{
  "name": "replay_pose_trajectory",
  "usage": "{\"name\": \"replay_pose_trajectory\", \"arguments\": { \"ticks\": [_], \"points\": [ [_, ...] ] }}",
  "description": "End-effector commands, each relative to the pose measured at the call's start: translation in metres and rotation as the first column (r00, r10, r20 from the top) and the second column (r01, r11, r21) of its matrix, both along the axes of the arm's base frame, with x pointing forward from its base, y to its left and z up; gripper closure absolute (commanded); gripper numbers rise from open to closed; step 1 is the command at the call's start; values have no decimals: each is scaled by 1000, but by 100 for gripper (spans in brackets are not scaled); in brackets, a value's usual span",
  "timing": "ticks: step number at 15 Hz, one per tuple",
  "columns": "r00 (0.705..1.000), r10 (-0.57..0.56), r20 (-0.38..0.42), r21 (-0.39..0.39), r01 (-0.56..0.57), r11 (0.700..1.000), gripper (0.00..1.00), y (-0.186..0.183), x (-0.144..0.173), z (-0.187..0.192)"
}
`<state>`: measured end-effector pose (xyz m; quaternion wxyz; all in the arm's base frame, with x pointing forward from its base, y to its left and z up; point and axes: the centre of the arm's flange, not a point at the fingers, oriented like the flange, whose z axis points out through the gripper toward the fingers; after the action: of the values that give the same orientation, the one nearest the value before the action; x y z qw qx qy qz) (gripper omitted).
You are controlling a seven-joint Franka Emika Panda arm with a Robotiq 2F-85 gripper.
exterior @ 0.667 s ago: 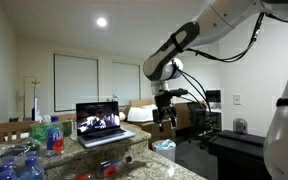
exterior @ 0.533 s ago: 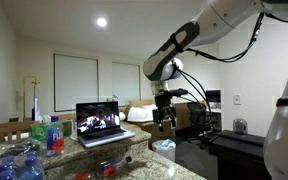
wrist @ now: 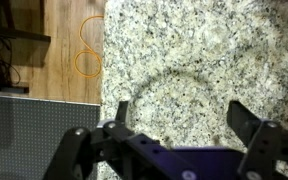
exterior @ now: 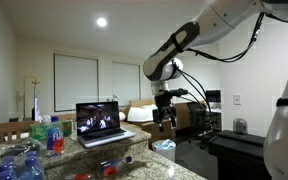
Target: Put the water bottles upright
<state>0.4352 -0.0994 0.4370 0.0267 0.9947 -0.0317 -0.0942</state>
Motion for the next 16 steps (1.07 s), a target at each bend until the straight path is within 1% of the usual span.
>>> {"name": "replay_pose_trajectory", "arguments": {
  "ticks": [1, 3, 5, 6, 7, 8, 11, 12, 13, 14, 16],
  "points": [
    [1000, 0, 0, 0, 0, 1000, 0, 0, 0, 0],
    [1000, -16, 7, 1, 16, 1000, 0, 0, 0, 0],
    [999, -48, 19, 22, 48, 999, 0, 2, 1, 0],
    [995, -94, 39, 41, 92, 995, 0, 3, 2, 0],
    [991, -120, 60, 65, 116, 991, 0, 4, 4, 0],
    [981, -169, 92, 112, 159, 981, 0, 6, 8, 1],
    [950, -284, 127, 225, 252, 941, 0, 11, 17, 5],
    [937, -323, 134, 264, 280, 923, 0, -5, 27, 78],
    [922, -358, 144, 292, 306, 906, 0, -6, 30, 87],
    [904, -395, 165, 315, 331, 889, 0, -10, 35, 109],
    [862, -460, 214, 363, 366, 857, 0, -21, 42, 167]
  ]
}}
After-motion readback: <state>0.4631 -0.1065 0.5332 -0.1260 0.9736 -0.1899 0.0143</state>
